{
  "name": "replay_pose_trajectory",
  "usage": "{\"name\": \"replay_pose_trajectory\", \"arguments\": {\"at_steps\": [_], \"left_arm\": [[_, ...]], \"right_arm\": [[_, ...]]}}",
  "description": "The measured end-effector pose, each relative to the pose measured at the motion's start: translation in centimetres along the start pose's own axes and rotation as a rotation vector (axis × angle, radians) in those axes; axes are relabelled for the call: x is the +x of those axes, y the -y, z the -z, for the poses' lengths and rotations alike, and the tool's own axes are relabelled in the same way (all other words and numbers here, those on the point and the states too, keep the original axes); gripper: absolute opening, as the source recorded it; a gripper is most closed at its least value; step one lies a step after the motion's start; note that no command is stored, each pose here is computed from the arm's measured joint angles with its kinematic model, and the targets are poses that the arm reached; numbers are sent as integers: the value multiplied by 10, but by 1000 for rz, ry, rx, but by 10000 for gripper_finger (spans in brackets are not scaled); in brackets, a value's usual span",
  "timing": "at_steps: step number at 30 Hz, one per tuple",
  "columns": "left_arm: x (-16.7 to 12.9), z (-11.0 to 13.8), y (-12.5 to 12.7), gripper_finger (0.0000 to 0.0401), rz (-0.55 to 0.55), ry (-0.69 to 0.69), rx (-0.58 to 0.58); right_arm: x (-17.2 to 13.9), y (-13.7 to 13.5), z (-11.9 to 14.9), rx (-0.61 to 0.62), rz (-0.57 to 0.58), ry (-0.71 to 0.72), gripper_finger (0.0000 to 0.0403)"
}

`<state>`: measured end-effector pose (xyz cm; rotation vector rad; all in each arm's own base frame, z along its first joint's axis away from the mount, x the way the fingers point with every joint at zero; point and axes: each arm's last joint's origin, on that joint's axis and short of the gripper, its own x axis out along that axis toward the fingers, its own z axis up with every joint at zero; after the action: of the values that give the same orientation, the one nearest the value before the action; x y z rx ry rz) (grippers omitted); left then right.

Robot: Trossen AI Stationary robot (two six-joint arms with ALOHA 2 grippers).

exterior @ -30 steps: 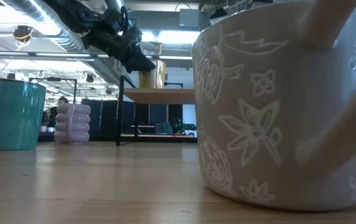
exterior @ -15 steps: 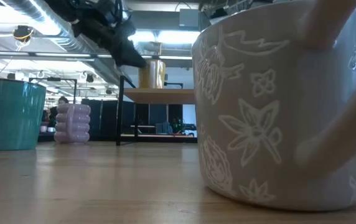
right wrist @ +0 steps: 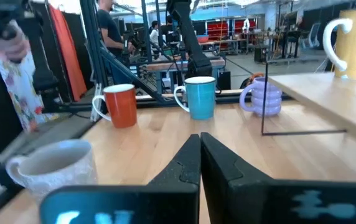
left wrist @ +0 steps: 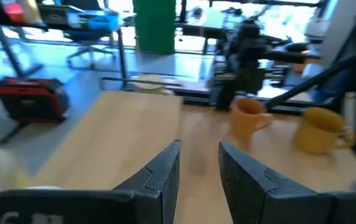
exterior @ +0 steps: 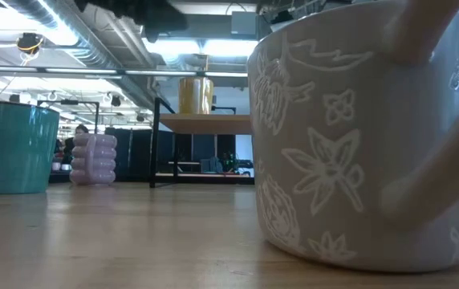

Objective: Place coffee mugs
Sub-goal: Put the orange mug on the shelf

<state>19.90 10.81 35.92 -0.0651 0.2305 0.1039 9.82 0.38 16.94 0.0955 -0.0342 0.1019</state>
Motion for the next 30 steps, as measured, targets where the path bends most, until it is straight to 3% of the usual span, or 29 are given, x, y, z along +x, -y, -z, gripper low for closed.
{"name": "replay_pose_trajectory", "arguments": {"at_steps": [3,9,15,21,25,30], "left_arm": [[6,-1,20,106,52,-4,-31],[20,1,57,106,97,-36,-84],[33,8,88,106,91,-84,-133],[54,17,115,106,98,-104,-165],[71,25,131,105,122,-118,-159],[87,35,144,105,131,-131,-146]], "right_arm": [[0,1,0,126,35,8,0],[0,2,-1,493,72,34,0],[0,3,-1,703,92,54,0],[-1,0,-5,708,1,27,0],[-3,-3,-27,670,-32,41,0],[-4,-6,-55,620,-5,-42,0]]}}
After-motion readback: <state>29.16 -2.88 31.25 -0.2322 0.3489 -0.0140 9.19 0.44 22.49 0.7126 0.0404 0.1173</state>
